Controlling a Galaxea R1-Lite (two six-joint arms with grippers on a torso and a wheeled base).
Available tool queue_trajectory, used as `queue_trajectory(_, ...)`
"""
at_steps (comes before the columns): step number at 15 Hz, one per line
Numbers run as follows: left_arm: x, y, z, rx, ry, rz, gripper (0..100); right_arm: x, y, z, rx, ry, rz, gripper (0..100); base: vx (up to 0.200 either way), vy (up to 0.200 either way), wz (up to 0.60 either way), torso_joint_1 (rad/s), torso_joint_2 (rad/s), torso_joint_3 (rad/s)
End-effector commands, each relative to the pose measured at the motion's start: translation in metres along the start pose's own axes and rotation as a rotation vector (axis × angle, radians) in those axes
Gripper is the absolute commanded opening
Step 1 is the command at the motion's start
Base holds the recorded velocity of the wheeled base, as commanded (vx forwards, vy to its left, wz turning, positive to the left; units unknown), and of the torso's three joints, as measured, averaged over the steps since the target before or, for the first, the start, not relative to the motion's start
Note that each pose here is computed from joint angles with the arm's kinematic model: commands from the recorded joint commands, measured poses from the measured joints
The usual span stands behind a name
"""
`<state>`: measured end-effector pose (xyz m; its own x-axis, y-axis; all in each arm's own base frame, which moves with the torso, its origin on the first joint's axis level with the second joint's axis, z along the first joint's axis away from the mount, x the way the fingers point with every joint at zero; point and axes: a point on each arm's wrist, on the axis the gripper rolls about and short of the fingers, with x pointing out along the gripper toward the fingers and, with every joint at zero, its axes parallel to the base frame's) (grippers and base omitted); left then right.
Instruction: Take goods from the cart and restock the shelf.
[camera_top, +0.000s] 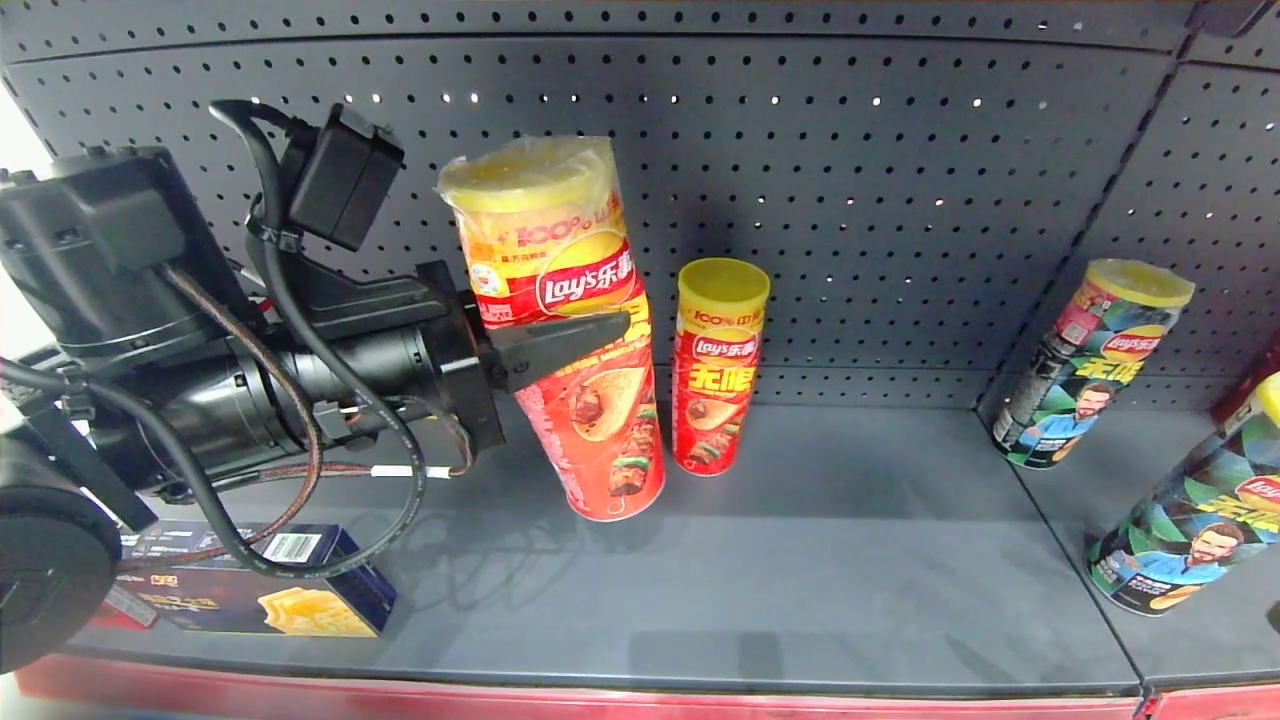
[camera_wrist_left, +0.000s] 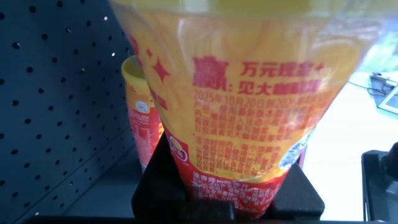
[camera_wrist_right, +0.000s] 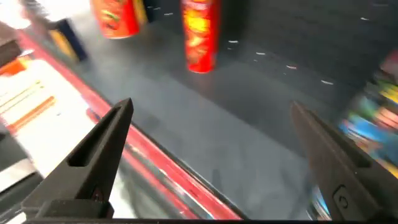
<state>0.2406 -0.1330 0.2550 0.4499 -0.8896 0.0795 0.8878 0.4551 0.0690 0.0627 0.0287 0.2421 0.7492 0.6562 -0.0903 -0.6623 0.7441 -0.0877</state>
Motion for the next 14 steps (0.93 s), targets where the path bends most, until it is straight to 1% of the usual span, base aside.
queue_trajectory(1, 0.000, 0.001, 0.000, 0.001, -0.001, 0.002, 0, 0.029, -0.005, 0.001, 0.026, 0.074, 0.085, 100, 0.000, 0.000, 0.00, 0.000, 0.00, 0.000)
queue_trajectory(2, 0.000, 0.001, 0.001, 0.002, -0.002, 0.002, 0, 0.033, -0.005, 0.001, 0.028, 0.082, 0.100, 100, 0.000, 0.000, 0.00, 0.000, 0.00, 0.000)
queue_trajectory(4, -0.002, 0.004, 0.000, 0.002, 0.000, 0.013, 0, 0.059, -0.002, 0.003, 0.012, 0.108, 0.100, 100, 0.000, 0.000, 0.00, 0.000, 0.00, 0.000)
queue_trajectory(6, -0.003, 0.005, 0.001, 0.004, -0.002, 0.016, 0, 0.089, -0.001, 0.005, 0.017, 0.083, 0.055, 100, 0.000, 0.000, 0.00, 0.000, 0.00, 0.000)
queue_trajectory(8, -0.003, 0.004, 0.000, 0.002, 0.000, 0.016, 0, 0.122, -0.009, 0.003, 0.048, 0.031, 0.010, 100, 0.000, 0.000, 0.00, 0.000, 0.00, 0.000)
queue_trajectory(10, -0.003, 0.005, 0.002, 0.004, -0.001, 0.019, 0, 0.145, -0.016, -0.001, 0.079, 0.010, -0.034, 100, 0.000, 0.000, 0.00, 0.000, 0.00, 0.000)
queue_trajectory(12, -0.004, 0.007, 0.003, 0.008, -0.005, 0.026, 0, 0.154, -0.023, -0.004, 0.097, 0.020, -0.009, 100, 0.000, 0.000, 0.00, 0.000, 0.00, 0.000)
queue_trajectory(14, -0.005, 0.007, 0.002, 0.008, -0.005, 0.026, 0, 0.157, -0.027, 0.000, 0.079, -0.015, 0.035, 100, 0.000, 0.000, 0.00, 0.000, 0.00, 0.000)
